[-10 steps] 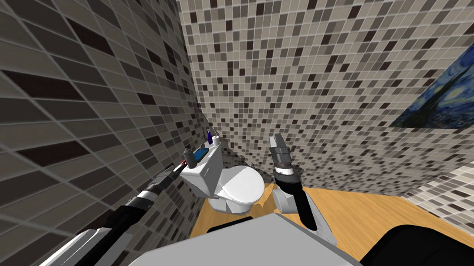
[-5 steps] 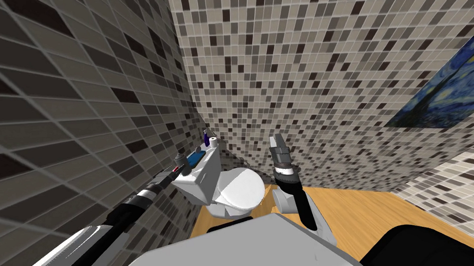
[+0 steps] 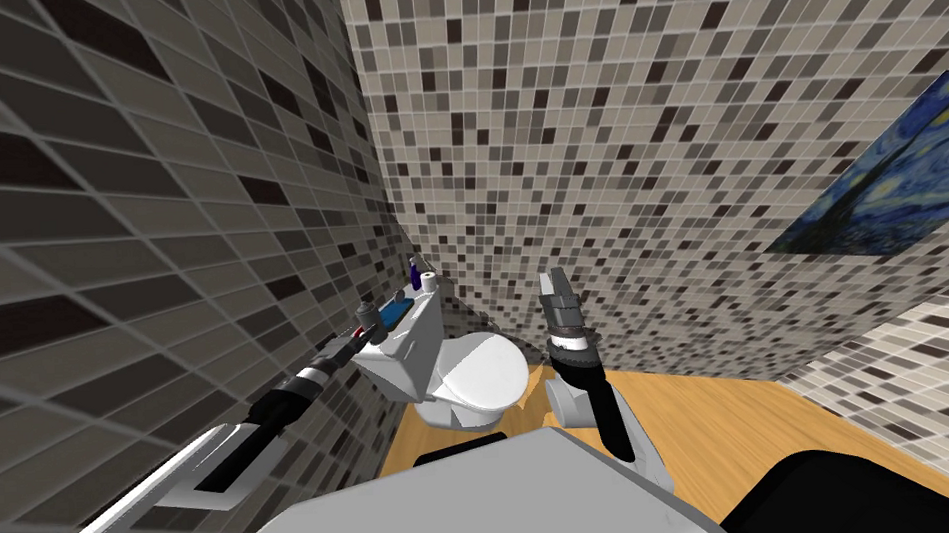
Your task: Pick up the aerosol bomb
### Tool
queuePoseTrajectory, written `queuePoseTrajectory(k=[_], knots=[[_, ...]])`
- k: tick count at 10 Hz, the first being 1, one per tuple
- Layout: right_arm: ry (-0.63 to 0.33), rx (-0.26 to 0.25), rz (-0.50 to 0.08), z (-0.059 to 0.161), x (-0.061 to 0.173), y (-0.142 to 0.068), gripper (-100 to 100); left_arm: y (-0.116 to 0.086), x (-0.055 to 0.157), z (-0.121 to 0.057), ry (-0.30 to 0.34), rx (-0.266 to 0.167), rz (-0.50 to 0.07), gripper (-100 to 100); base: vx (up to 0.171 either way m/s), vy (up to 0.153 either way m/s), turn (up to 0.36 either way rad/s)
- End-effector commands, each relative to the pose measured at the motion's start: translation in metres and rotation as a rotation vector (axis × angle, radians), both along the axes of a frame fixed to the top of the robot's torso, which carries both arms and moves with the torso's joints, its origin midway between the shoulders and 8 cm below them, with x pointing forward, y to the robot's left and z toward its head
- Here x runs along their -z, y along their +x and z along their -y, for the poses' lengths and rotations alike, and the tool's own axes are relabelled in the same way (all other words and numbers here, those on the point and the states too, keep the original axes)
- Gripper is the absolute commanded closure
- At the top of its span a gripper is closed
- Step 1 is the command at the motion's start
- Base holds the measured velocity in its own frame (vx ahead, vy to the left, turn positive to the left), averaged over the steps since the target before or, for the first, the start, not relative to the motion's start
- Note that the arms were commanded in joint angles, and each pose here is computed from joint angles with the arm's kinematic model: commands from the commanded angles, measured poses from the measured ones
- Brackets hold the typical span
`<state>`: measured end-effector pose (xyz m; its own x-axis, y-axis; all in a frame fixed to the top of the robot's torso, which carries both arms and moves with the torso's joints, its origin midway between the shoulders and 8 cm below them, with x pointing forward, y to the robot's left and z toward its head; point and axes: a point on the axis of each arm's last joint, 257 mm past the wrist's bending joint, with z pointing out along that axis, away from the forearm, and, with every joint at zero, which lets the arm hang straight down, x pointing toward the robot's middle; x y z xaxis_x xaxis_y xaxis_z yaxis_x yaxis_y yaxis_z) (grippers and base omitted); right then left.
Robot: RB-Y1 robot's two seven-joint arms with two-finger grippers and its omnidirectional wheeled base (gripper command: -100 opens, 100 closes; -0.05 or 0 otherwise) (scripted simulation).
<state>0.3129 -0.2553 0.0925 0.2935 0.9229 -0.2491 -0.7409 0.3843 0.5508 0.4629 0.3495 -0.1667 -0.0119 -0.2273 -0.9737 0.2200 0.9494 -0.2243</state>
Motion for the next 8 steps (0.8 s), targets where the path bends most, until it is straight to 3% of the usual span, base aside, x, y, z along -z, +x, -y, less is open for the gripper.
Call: queuePoseTrajectory(k=[1,4,5,8], knots=[[0.0,0.0,0.0,0.0,0.0,0.0,0,0.012,0.001,0.002,-0.004,0.006,0.008,-100,-0.101,0.005,0.002],[0.0,0.0,0.0,0.0,0.0,0.0,0,0.024,0.008,-0.011,-0.001,-0.02,-0.004,-100,-0.02,0.0,-0.001],[0.0,0.0,0.0,0.0,0.0,0.0,0,0.033,0.011,0.004,-0.013,0.01,0.004,-100,-0.056,-0.002,0.019],[0.0,0.0,0.0,0.0,0.0,0.0,0,0.052,0.013,-0.01,-0.009,-0.018,-0.001,-100,-0.06,0.006,-0.001]])
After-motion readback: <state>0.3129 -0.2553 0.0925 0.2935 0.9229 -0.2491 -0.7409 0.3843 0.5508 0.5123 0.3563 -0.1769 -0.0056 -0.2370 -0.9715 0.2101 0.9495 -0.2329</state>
